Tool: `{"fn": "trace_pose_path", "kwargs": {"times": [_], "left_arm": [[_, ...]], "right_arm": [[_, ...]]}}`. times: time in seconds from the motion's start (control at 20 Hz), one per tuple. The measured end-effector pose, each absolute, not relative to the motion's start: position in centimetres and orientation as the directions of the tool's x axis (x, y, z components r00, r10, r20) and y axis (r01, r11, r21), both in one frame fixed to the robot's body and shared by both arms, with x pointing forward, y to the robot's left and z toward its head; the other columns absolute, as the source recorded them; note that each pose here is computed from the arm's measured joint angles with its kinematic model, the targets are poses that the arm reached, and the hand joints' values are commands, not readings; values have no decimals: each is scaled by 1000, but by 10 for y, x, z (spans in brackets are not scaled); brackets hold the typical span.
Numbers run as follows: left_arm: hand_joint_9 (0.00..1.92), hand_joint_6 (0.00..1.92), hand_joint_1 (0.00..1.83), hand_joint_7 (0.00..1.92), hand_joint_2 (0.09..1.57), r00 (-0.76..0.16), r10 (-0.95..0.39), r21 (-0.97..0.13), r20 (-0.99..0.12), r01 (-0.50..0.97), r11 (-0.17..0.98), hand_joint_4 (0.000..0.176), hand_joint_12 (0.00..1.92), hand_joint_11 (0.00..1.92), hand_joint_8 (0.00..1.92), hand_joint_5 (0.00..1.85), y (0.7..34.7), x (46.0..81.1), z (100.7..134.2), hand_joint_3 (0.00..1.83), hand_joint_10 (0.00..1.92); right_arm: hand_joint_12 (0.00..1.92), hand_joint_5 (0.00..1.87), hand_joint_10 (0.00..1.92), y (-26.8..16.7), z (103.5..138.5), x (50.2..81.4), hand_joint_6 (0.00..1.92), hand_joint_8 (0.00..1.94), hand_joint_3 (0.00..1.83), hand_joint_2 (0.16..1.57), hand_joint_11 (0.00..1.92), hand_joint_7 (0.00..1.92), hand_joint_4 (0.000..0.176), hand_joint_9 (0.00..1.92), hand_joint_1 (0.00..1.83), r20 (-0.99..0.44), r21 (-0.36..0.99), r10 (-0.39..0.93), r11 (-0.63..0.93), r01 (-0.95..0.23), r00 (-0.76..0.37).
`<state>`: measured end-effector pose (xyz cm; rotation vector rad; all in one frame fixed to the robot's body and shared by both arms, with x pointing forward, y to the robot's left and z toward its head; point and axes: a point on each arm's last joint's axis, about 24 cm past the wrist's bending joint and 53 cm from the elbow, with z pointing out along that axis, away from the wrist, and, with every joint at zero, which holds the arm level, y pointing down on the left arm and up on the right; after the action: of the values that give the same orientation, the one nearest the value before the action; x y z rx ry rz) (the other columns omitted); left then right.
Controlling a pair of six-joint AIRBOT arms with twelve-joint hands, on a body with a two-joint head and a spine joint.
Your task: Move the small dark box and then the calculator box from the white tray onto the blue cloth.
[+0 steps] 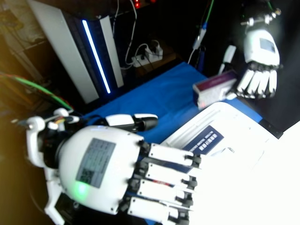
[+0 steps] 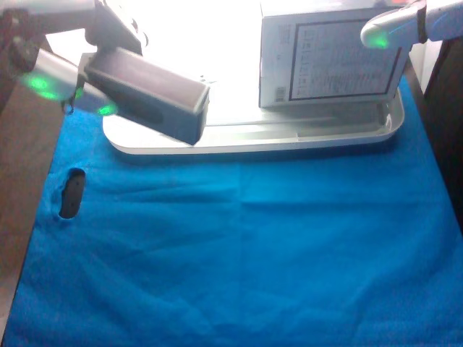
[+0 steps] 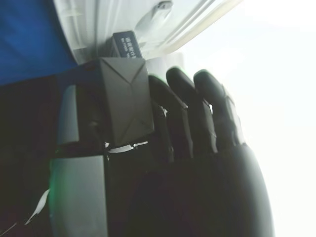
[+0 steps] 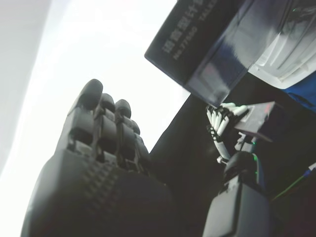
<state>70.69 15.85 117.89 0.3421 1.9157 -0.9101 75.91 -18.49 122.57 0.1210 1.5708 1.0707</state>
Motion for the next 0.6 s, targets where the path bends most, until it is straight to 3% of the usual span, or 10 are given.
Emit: {"fn": "trace_pose_path", "kwargs": {"times": [0.1, 0.15, 0.2, 0.25, 0.35, 0.45, 0.55, 0.6], "left_arm": [[453, 920, 1209, 720, 1185, -532, -88, -441, -842, 586, 680, 0, 1776, 204, 1486, 981, 157, 691, 1164, 0, 1378], [508, 1055, 1183, 746, 1194, -541, -79, -444, -838, 589, 676, 0, 1726, 266, 1418, 914, 156, 687, 1160, 0, 1314], [511, 1060, 1183, 739, 1200, -553, -66, -447, -830, 591, 672, 0, 1762, 286, 1450, 898, 155, 680, 1154, 0, 1350], [470, 1072, 1185, 708, 1222, -557, -65, -450, -828, 591, 669, 0, 1889, 294, 1559, 859, 155, 678, 1154, 2, 1539], [484, 1078, 1191, 734, 1225, -574, -49, -455, -818, 591, 666, 0, 1920, 331, 1568, 831, 153, 670, 1146, 0, 1653], [596, 987, 1223, 811, 1199, -593, -29, -460, -805, 592, 661, 0, 1921, 411, 1513, 857, 151, 660, 1136, 0, 1672], [640, 960, 1227, 852, 1180, -607, -7, -463, -795, 599, 653, 0, 1860, 375, 1449, 879, 147, 651, 1128, 0, 1584], [652, 951, 1217, 872, 1165, -613, 3, -464, -790, 602, 650, 0, 1707, 326, 1373, 907, 146, 647, 1122, 0, 1414]], "right_arm": [[472, 0, 0, -185, 1226, 759, 0, 3, 0, 732, 0, 201, 44, 116, 444, -732, 676, 601, 575, -461, -323], [441, 0, 1, -185, 1226, 759, 0, 1, 1, 737, 0, 205, 41, 112, 448, -731, 676, 601, 575, -461, -323], [435, 0, 4, -185, 1226, 759, 0, 3, 0, 737, 0, 210, 41, 117, 450, -731, 676, 601, 575, -461, -323], [401, 0, 2, -184, 1225, 759, 0, 1, 2, 754, 0, 203, 32, 107, 446, -731, 676, 601, 575, -461, -323], [397, 0, 5, -184, 1226, 759, 0, 3, 8, 773, 0, 208, 15, 112, 445, -731, 676, 600, 574, -462, -323], [321, 0, 5, -184, 1226, 759, 0, 3, 2, 768, 0, 184, 28, 84, 455, -731, 676, 601, 574, -462, -323], [305, 0, 8, -184, 1226, 759, 0, 6, 0, 764, 0, 188, 26, 87, 447, -731, 676, 601, 574, -462, -323], [323, 0, 7, -183, 1225, 759, 0, 5, 1, 772, 0, 207, 26, 97, 441, -731, 676, 601, 573, -463, -324]]}}
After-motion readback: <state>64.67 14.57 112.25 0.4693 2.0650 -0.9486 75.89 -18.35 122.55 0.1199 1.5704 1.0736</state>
